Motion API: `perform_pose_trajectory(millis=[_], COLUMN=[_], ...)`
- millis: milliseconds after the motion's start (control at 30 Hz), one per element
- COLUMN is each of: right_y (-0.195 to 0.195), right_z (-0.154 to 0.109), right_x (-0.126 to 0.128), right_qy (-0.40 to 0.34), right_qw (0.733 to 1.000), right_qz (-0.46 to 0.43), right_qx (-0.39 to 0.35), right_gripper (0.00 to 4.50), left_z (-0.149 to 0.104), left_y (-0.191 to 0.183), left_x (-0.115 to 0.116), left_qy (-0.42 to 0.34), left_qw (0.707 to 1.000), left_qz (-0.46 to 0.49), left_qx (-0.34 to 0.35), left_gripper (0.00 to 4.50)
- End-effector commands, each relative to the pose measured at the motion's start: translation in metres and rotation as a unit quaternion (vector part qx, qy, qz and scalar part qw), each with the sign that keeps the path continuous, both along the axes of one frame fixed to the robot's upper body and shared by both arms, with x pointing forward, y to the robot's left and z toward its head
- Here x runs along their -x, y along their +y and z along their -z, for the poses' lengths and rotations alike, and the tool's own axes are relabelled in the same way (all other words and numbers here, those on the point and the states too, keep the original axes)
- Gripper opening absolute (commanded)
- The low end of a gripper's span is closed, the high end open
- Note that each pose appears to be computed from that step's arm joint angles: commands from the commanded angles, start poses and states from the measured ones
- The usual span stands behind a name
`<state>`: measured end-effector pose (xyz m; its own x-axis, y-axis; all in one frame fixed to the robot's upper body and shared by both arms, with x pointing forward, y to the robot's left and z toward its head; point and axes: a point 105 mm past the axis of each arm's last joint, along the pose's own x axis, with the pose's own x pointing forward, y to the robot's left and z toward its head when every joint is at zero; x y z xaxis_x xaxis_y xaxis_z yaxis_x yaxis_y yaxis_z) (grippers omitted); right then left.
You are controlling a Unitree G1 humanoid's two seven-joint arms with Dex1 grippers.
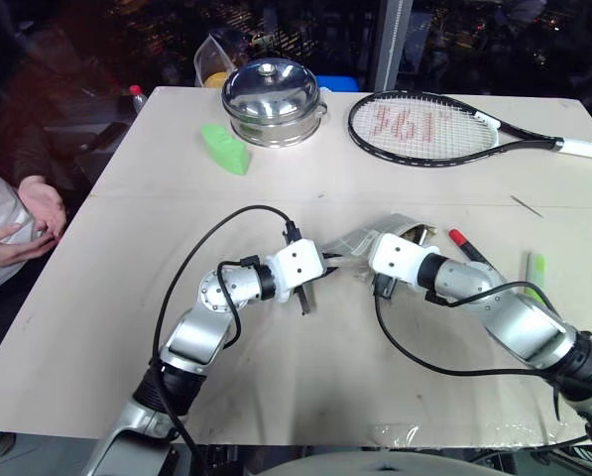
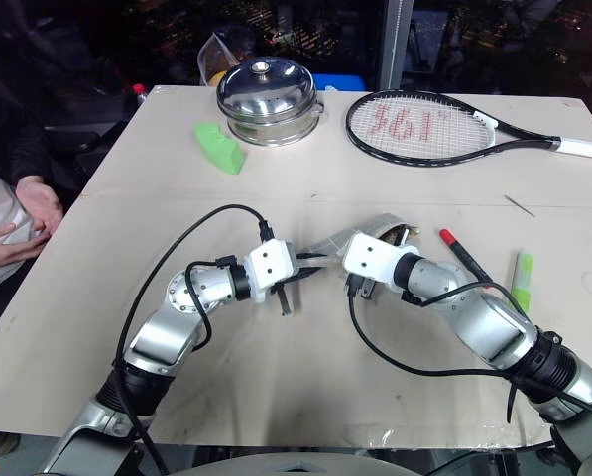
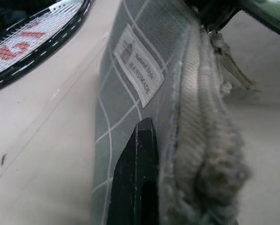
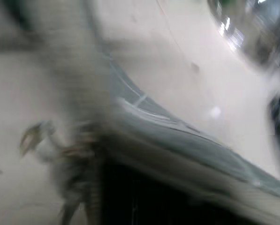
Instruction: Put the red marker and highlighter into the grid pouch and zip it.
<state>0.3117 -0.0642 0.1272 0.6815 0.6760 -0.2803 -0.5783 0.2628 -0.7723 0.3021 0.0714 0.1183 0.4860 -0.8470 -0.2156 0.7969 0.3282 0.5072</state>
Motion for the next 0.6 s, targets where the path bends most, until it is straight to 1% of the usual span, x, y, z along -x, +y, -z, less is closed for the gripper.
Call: perform_pose_trajectory(millis=[33, 100, 133, 167, 233, 267, 300, 433, 467, 600], right_y=[0.006, 0.008, 0.009, 0.009, 0.009, 0.009, 0.008, 0.001, 0.000, -0.005], right_z=[-0.011, -0.008, -0.002, 0.002, 0.007, 0.010, 0.012, 0.018, 0.019, 0.021], right_x=[0.001, 0.003, 0.007, 0.009, 0.010, 0.009, 0.009, 0.005, 0.004, -0.001], right_qy=[-0.067, -0.044, -0.029, -0.026, -0.026, -0.024, -0.022, -0.016, -0.015, -0.011], right_qw=[0.996, 0.997, 0.995, 0.993, 0.992, 0.991, 0.991, 0.992, 0.993, 0.993], right_qz=[-0.036, -0.050, -0.064, -0.072, -0.074, -0.072, -0.070, -0.042, -0.036, -0.016], right_qx=[0.042, 0.049, 0.070, 0.085, 0.102, 0.107, 0.110, 0.116, 0.115, 0.121], right_gripper=[0.10, 0.10, 0.10, 0.61, 1.26, 1.93, 2.28, 4.17, 4.46, 4.46], left_z=[-0.007, -0.007, -0.008, -0.008, -0.009, -0.010, -0.010, -0.010, -0.010, -0.009], left_y=[0.000, -0.001, -0.002, -0.003, -0.004, -0.005, -0.005, -0.004, -0.004, -0.003], left_x=[-0.002, -0.004, -0.005, -0.005, -0.006, -0.006, -0.005, -0.004, -0.004, -0.002], left_qy=[-0.018, -0.015, -0.015, -0.012, -0.008, -0.007, -0.006, -0.001, 0.000, 0.006], left_qw=[1.000, 1.000, 1.000, 1.000, 1.000, 1.000, 1.000, 1.000, 1.000, 1.000], left_qz=[0.001, -0.004, -0.006, -0.007, -0.010, -0.010, -0.010, -0.012, -0.013, -0.016], left_qx=[-0.004, -0.004, -0.003, -0.001, 0.001, 0.000, 0.000, -0.003, -0.004, -0.005], left_gripper=[0.00, 0.00, 0.00, 0.00, 0.00, 0.00, 0.00, 0.00, 0.00, 0.00])
